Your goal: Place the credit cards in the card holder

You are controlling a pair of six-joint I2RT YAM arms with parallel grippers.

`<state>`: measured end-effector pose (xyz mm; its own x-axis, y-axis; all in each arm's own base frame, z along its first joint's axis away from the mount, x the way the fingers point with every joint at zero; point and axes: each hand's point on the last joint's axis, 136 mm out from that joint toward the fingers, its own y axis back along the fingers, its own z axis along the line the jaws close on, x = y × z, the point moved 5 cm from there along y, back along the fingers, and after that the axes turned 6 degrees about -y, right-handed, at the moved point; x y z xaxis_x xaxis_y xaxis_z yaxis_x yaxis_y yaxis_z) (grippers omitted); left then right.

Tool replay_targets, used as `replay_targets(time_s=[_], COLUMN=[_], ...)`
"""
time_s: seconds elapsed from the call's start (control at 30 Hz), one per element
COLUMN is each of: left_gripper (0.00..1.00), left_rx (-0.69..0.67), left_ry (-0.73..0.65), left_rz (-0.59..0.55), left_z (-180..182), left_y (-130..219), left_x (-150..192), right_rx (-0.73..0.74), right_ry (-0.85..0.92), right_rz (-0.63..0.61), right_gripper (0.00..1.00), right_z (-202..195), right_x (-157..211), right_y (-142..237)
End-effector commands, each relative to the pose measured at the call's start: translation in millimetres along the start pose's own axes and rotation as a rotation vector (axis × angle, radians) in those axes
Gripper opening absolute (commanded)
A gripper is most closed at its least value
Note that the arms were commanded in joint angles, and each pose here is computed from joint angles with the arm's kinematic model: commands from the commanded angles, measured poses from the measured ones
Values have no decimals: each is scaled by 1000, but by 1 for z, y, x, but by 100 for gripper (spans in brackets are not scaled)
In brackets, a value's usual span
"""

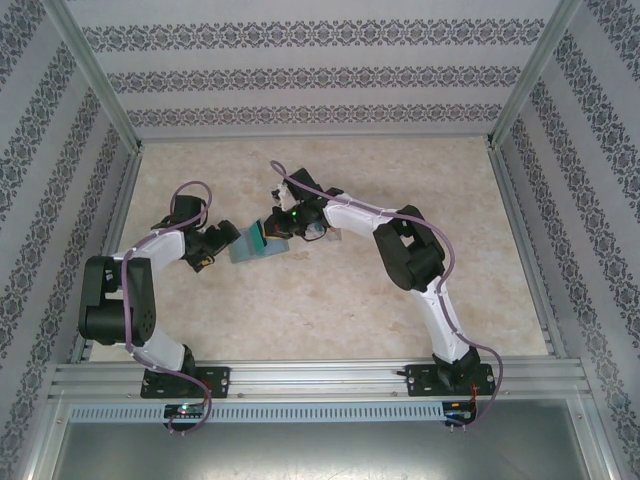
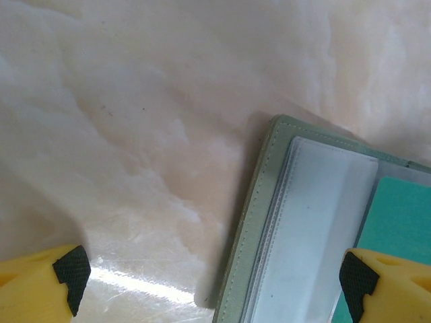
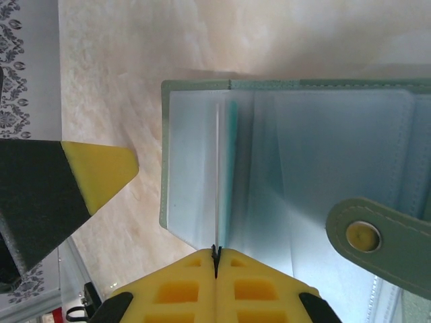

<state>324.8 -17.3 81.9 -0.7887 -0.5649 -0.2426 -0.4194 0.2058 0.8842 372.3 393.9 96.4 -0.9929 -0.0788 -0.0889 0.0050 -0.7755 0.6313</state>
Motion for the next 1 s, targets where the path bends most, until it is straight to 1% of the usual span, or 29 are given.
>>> replay_targets(time_s=[0.0,0.17,0.33,0.47,0.6,0.77,0.87,0.97], left_gripper=[97,97,97,98,98,98,98,98], left_rx=[11,14,0,-2,11,23,29,27], left_ry=[23,25,31,32,30,31,30,24], left_rz=[3,6,-8,3,1,-19,-19,-22], left_z=[4,5,10,12,10,9,8,9], left_y=[-3,-4,-5,-8,-8,-7,-7,-7], left_x=[1,3,7,9,8,7,7,7], right_rx=[22,20,28,57,162,400,488,533], right_ry=[-39,-53,-74,-59,-14,51,56,52], right_rz=[30,36,71,34,-6,-92,-124,-149], right_gripper=[0,0,0,0,0,0,0,0], right_z=[-5,7,7,10,10,-7,-24,-34], right_x=[12,16,25,21,15,11,15,17], right_y=[0,4,-18,-14,3,37,56,72])
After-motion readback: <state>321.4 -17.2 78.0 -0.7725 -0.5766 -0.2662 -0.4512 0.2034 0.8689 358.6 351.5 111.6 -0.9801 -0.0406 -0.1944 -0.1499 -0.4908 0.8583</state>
